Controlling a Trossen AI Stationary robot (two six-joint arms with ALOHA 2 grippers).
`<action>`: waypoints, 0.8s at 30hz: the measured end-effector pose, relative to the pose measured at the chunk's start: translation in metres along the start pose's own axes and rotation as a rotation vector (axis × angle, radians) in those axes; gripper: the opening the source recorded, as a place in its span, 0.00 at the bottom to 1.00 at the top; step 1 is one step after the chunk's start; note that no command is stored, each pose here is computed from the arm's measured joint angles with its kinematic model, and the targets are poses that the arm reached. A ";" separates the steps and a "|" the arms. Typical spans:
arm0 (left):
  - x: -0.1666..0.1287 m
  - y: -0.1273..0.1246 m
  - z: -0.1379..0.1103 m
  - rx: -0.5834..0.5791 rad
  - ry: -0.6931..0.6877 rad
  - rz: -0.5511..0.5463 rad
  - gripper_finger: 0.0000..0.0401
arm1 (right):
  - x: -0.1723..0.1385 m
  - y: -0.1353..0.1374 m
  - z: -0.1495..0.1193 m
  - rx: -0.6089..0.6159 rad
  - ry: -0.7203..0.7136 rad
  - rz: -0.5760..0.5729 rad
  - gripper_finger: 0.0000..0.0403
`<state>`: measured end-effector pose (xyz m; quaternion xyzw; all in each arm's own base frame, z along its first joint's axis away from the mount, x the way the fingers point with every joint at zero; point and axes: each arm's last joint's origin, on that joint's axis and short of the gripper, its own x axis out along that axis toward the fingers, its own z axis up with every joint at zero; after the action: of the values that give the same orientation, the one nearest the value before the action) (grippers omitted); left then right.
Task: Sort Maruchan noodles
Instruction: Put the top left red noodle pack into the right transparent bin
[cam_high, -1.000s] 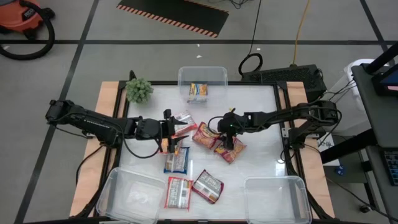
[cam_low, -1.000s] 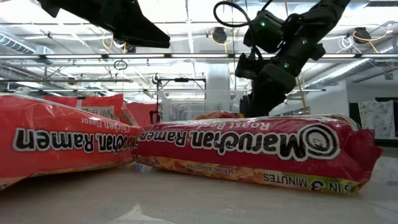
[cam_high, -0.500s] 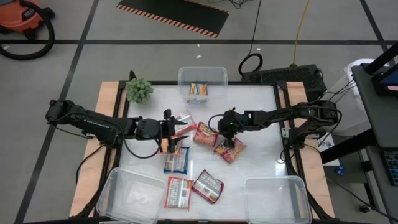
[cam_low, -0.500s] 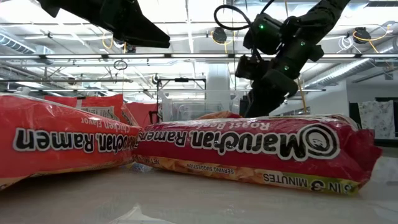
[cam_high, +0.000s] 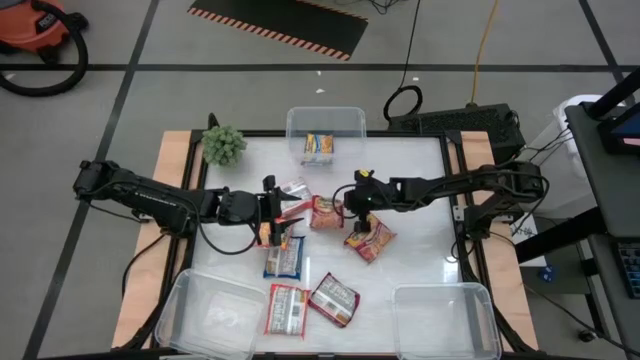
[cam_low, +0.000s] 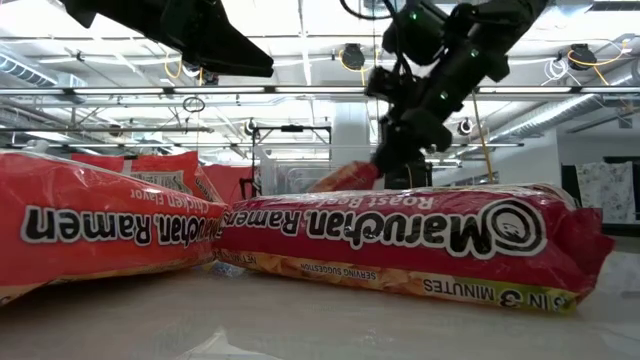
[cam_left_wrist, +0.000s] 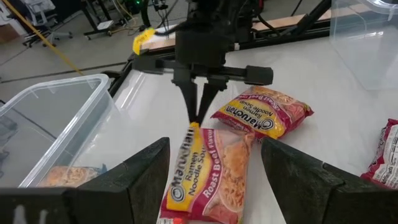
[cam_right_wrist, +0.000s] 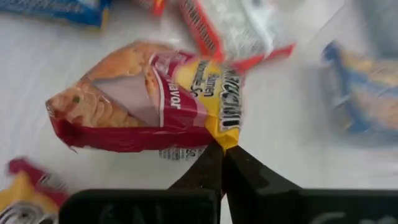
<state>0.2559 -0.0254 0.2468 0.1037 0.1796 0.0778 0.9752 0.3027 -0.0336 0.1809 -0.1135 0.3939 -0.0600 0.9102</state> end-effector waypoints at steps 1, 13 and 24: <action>0.000 0.000 0.000 0.000 0.000 0.000 0.64 | 0.000 0.001 0.003 -0.018 -0.014 -0.019 0.00; 0.000 0.001 0.000 -0.021 0.000 0.031 0.64 | -0.012 0.018 0.030 -0.226 -0.053 -0.176 0.00; 0.002 0.009 -0.002 -0.120 0.018 0.072 0.64 | -0.020 0.029 0.048 -0.316 -0.098 -0.202 0.00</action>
<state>0.2560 -0.0164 0.2461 0.0506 0.1793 0.1246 0.9746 0.3243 0.0060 0.2192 -0.2966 0.3403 -0.0828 0.8885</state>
